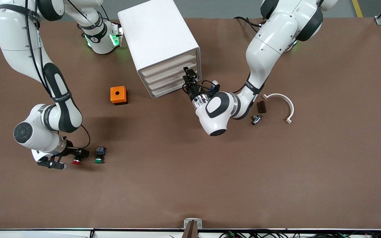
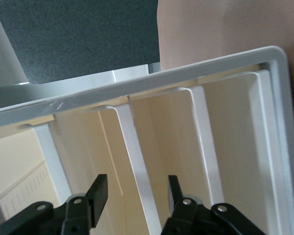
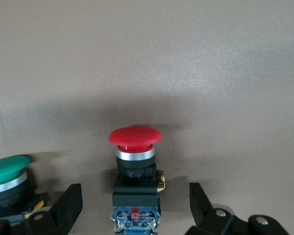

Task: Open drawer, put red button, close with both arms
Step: 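Grasp the drawer front with the left gripper while the right gripper lowers onto the button, then pull the drawer open with the left gripper while the right gripper grips the button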

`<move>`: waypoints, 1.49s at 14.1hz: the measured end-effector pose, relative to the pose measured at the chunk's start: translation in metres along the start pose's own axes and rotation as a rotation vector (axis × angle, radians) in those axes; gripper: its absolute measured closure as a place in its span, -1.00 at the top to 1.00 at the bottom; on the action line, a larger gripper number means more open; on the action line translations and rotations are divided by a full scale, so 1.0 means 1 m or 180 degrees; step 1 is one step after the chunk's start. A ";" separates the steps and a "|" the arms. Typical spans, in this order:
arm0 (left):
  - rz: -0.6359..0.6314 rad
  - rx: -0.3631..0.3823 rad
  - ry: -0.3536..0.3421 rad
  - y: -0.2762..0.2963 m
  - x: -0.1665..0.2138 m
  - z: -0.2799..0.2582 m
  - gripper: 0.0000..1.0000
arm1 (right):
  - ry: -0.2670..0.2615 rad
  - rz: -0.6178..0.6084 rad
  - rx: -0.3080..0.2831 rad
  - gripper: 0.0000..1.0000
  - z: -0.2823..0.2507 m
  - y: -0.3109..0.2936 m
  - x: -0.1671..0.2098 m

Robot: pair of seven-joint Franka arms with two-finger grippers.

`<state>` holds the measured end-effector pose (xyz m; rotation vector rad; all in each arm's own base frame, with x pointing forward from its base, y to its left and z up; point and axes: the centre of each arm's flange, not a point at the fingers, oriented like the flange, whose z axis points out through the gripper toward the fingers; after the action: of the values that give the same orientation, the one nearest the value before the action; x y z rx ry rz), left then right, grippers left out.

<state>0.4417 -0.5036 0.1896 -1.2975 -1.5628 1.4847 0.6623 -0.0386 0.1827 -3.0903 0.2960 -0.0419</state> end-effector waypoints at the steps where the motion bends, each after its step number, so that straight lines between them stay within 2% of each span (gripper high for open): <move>1: 0.0002 0.0021 0.0050 0.000 -0.003 0.011 0.14 | -0.0002 0.0002 -0.0002 0.82 0.000 0.001 0.000; 2: 0.0004 0.0041 0.0103 -0.001 -0.006 0.023 0.11 | -0.0004 0.0002 -0.0004 0.82 0.001 0.001 0.000; 3: 0.0001 0.0060 0.0153 -0.001 -0.008 0.033 0.11 | -0.0009 0.0001 -0.0006 0.67 0.001 0.002 0.000; 5: -0.0013 0.0084 0.0211 0.001 -0.009 0.045 0.06 | -0.0018 -0.0012 -0.0013 0.29 0.001 0.002 0.000; 6: -0.0025 0.0103 0.0234 0.004 -0.007 0.051 0.06 | -0.0022 -0.0021 -0.0017 0.03 0.002 0.002 -0.001; 7: -0.0027 0.0119 0.0247 0.007 -0.006 0.054 -0.08 | -0.0025 -0.0023 -0.0018 -0.17 0.002 0.002 -0.001; 9: -0.0010 0.0134 0.0258 0.008 -0.005 0.057 -0.44 | -0.0029 -0.0025 -0.0019 -0.18 0.002 0.002 -0.001; 10: -0.0009 0.0134 0.0257 0.008 -0.005 0.057 -0.44 | -0.0030 -0.0026 -0.0019 -0.18 0.002 0.002 -0.001; 11: -0.0009 0.0133 0.0253 0.008 -0.004 0.056 -0.59 | -0.0030 -0.0028 -0.0019 -0.18 0.002 0.002 -0.001; 12: -0.0011 0.0130 0.0249 0.009 -0.004 0.055 -0.59 | -0.0033 -0.0029 -0.0020 -0.18 0.002 0.002 -0.001; 14: -0.0016 0.0144 0.0238 0.007 -0.003 0.052 -0.77 | -0.0034 -0.0030 -0.0020 -0.18 0.002 0.002 -0.001; 21: -0.0120 0.0109 0.0003 0.012 0.015 0.001 -0.81 | -0.0037 -0.0035 -0.0022 -0.18 0.002 0.001 -0.001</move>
<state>0.4385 -0.4919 0.1745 -1.2426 -1.5461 1.4811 0.6611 -0.0398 0.1810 -3.0979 0.2795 -0.0234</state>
